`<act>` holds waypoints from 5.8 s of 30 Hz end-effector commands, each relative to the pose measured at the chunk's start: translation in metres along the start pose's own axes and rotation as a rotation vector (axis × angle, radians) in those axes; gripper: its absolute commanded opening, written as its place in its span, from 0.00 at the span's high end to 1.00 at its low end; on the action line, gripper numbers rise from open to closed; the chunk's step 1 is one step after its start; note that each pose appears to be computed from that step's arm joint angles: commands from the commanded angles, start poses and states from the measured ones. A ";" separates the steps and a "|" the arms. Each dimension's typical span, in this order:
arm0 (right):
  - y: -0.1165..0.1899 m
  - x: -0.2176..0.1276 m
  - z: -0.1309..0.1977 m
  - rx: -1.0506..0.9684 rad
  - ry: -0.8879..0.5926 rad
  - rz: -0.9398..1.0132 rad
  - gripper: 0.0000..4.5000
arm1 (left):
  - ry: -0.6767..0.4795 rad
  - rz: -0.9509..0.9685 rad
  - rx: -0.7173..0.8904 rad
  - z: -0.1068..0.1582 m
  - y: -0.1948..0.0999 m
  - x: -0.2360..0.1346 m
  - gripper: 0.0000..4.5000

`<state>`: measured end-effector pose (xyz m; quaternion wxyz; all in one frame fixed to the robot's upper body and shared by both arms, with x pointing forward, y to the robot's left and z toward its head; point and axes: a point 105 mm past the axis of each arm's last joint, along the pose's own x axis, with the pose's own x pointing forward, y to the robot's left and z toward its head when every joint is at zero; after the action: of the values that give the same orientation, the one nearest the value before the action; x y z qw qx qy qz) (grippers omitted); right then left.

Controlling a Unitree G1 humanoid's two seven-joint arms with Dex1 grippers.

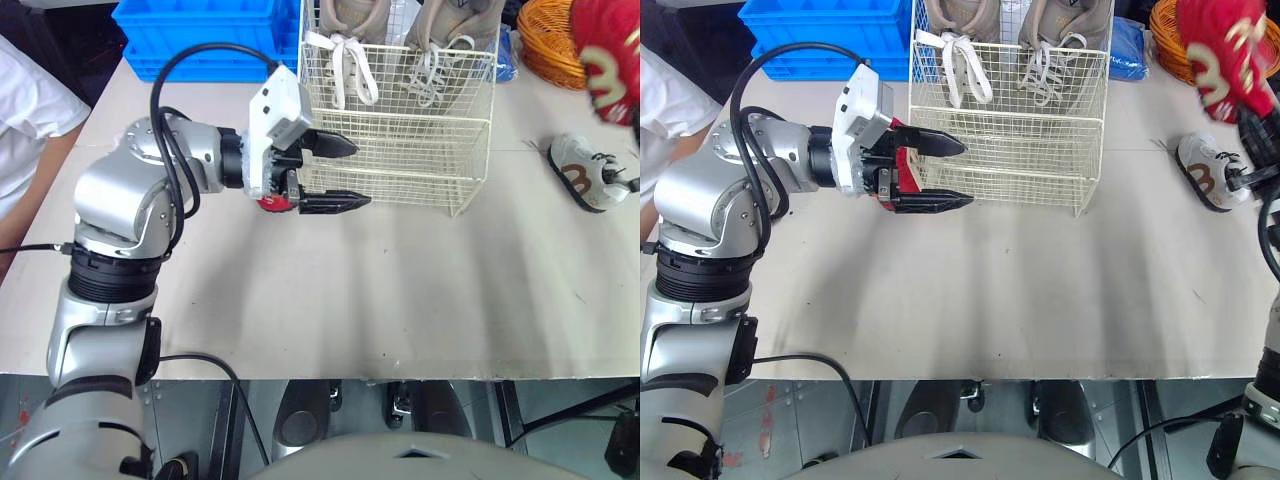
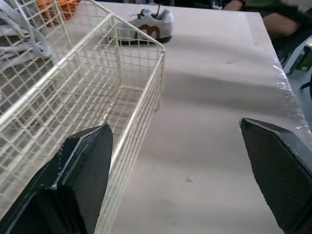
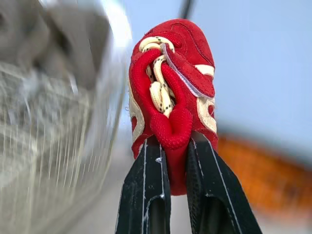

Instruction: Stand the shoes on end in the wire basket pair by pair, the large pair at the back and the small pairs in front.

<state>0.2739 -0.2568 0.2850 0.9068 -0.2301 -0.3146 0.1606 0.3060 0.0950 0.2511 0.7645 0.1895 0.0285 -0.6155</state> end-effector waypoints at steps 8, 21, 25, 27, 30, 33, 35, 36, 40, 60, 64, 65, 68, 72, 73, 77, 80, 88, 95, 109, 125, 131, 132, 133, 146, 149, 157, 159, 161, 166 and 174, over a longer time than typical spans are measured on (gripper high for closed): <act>0.092 -0.011 0.031 -0.500 -0.194 0.727 1.00 | 0.038 -0.032 0.109 0.007 0.004 -0.020 0.00; 0.138 0.014 0.027 -0.872 -0.368 1.207 1.00 | 0.091 -0.195 0.062 -0.004 -0.014 -0.013 0.00; 0.150 0.027 0.030 -0.951 -0.452 1.225 1.00 | 0.179 -0.235 0.044 -0.018 -0.016 -0.003 0.00; 0.152 0.031 0.031 -0.965 -0.478 1.213 1.00 | 0.192 -0.248 0.039 -0.020 -0.017 0.002 0.00; 0.155 0.034 0.032 -0.975 -0.501 1.200 1.00 | 0.198 -0.268 0.031 -0.023 -0.018 0.008 0.00; 0.157 0.036 0.032 -0.979 -0.513 1.184 1.00 | 0.202 -0.283 0.019 -0.026 -0.019 0.012 0.06; 0.157 0.037 0.032 -0.983 -0.514 1.172 1.00 | 0.205 -0.296 0.015 -0.027 -0.019 0.013 0.16; 0.156 0.038 0.031 -0.986 -0.514 1.163 1.00 | 0.204 -0.308 0.010 -0.027 -0.020 0.013 0.28; 0.155 0.038 0.029 -0.986 -0.507 1.147 1.00 | 0.208 -0.329 0.004 -0.029 -0.021 0.014 0.69; 0.148 0.008 0.033 0.738 0.249 0.793 0.00 | -0.085 -0.136 -0.070 -0.012 -0.012 0.025 0.90; 0.155 0.019 0.045 1.004 0.219 0.643 0.00 | -0.105 -0.113 -0.091 -0.015 -0.010 0.031 0.90; 0.156 0.022 0.044 1.028 0.221 0.614 0.00 | -0.110 -0.108 -0.095 -0.015 -0.010 0.032 0.90; 0.159 0.027 0.042 1.047 0.235 0.570 0.00 | -0.133 -0.102 -0.106 -0.012 -0.010 0.033 0.90; 0.156 0.034 0.035 1.041 0.247 0.502 0.28 | -0.139 -0.107 -0.106 -0.010 -0.011 0.034 0.90; 0.156 0.034 0.033 1.035 0.253 0.498 0.36 | -0.138 -0.108 -0.107 -0.010 -0.012 0.034 0.90; 0.157 0.037 0.028 1.027 0.267 0.475 0.77 | -0.140 -0.116 -0.112 -0.009 -0.014 0.034 0.90; 0.159 0.039 0.029 1.036 0.266 0.474 1.00 | -0.152 -0.123 -0.113 -0.006 -0.015 0.035 0.90; 0.137 0.059 0.052 1.025 0.148 0.373 1.00 | -0.206 -0.031 -0.102 0.004 -0.003 0.030 0.53; 0.083 0.080 0.065 0.998 0.015 0.148 1.00 | -0.235 0.140 -0.024 0.022 0.012 0.009 0.03; 0.056 0.110 0.014 0.909 0.103 -0.179 1.00 | -0.258 0.273 0.021 0.034 0.022 -0.011 0.03; 0.090 0.101 -0.029 0.773 0.362 -0.178 1.00 | -0.258 0.407 0.069 0.039 0.030 -0.020 0.03; 0.088 0.100 -0.029 0.761 0.358 -0.188 0.59 | -0.260 0.416 0.077 0.041 0.030 -0.019 0.00; 0.088 0.099 -0.028 0.757 0.355 -0.188 0.52 | -0.257 0.413 0.076 0.040 0.030 -0.019 0.00; 0.087 0.099 -0.028 0.753 0.352 -0.190 0.40 | -0.255 0.410 0.075 0.040 0.029 -0.019 0.00; 0.060 0.066 -0.006 0.600 0.309 -0.114 0.01 | -0.185 0.506 0.003 0.009 0.049 -0.057 0.00; 0.079 0.053 0.007 0.523 0.298 0.117 0.01 | -0.190 0.588 -0.069 -0.004 0.064 -0.074 0.00; 0.136 0.025 0.029 0.478 0.247 0.563 0.01 | -0.041 0.856 -0.334 -0.068 0.114 -0.108 0.00; 0.145 0.021 0.030 0.463 0.246 0.622 0.01 | -0.018 0.833 -0.409 -0.079 0.118 -0.105 0.00; 0.149 0.020 0.030 0.455 0.238 0.646 0.01 | -0.004 0.830 -0.469 -0.085 0.125 -0.105 0.00; 0.155 0.022 0.029 0.440 0.213 0.661 0.01 | 0.060 0.840 -0.609 -0.101 0.140 -0.101 0.00; 0.161 0.024 0.029 0.428 0.196 0.657 0.01 | 0.178 0.817 -0.794 -0.124 0.136 -0.093 0.00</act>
<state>0.2544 -0.1043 0.2234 0.8653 -0.1269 -0.0676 0.4803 0.4379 0.2427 0.1895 0.9485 -0.0670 0.2446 -0.1899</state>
